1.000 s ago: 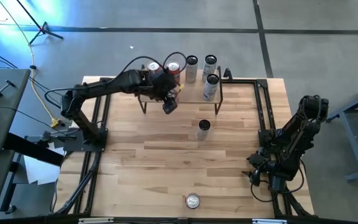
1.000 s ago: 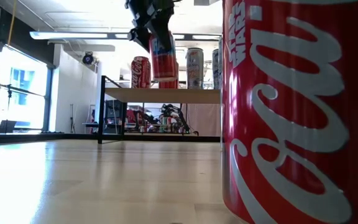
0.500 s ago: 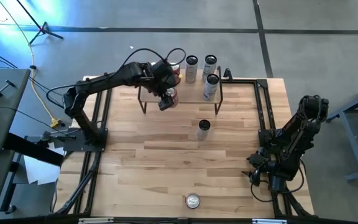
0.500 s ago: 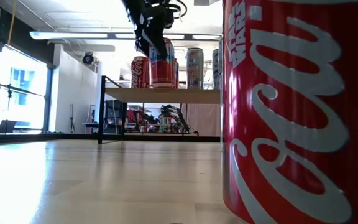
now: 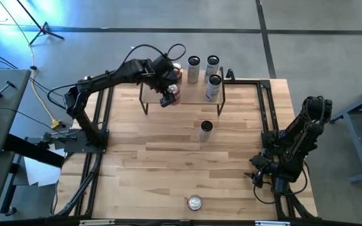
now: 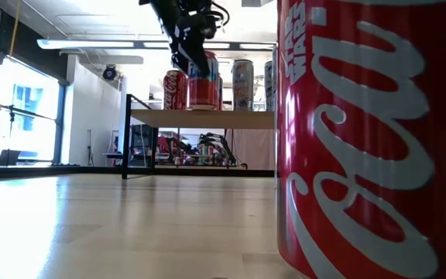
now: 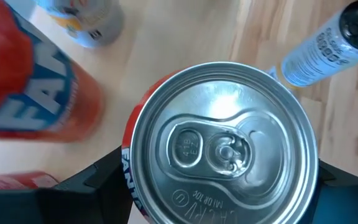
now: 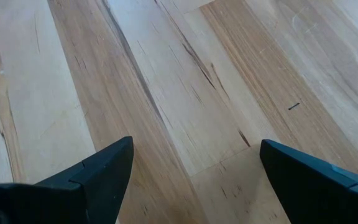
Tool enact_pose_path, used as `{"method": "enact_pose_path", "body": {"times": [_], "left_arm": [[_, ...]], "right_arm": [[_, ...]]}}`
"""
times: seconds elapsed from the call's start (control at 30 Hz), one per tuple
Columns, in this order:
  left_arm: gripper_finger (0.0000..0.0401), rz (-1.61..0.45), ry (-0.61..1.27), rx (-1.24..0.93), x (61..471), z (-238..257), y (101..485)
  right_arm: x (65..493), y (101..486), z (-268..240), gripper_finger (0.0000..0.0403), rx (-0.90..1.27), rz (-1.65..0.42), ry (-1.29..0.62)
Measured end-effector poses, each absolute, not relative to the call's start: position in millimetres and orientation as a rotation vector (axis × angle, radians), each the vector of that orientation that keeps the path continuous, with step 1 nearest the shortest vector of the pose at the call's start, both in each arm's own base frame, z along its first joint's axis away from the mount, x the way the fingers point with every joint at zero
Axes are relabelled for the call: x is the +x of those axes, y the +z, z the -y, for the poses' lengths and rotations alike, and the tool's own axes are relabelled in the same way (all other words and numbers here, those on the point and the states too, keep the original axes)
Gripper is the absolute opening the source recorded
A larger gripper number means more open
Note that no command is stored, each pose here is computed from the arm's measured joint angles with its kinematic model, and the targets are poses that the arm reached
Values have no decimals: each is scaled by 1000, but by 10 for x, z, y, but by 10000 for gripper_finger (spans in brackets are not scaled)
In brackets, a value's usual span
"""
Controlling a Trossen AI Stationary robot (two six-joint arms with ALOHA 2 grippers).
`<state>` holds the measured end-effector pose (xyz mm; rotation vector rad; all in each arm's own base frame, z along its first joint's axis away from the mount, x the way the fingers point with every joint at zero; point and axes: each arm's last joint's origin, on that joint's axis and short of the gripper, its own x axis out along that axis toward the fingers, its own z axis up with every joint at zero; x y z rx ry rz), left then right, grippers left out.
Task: Place canned beverage on shelf
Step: Put the red soda can on the shelf aligned with the red soda can
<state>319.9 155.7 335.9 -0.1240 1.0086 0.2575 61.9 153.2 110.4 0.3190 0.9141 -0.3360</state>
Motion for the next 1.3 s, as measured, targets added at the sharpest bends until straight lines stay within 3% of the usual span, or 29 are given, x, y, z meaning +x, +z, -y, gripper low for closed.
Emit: {"method": "enact_pose_path", "body": {"times": [0.6, 0.93, 1.3], "left_arm": [[276, -956, 250, -22, 3216, -1670, 3382], [317, -963, 247, -23, 3212, -1696, 3365], [326, -966, 253, -31, 3248, -1720, 3325]], "right_arm": [[619, 1104, -1532, 339, 319, -914, -336], [619, 1104, -1532, 339, 319, -914, -336], [619, 1104, -1532, 339, 319, -914, -336]]}}
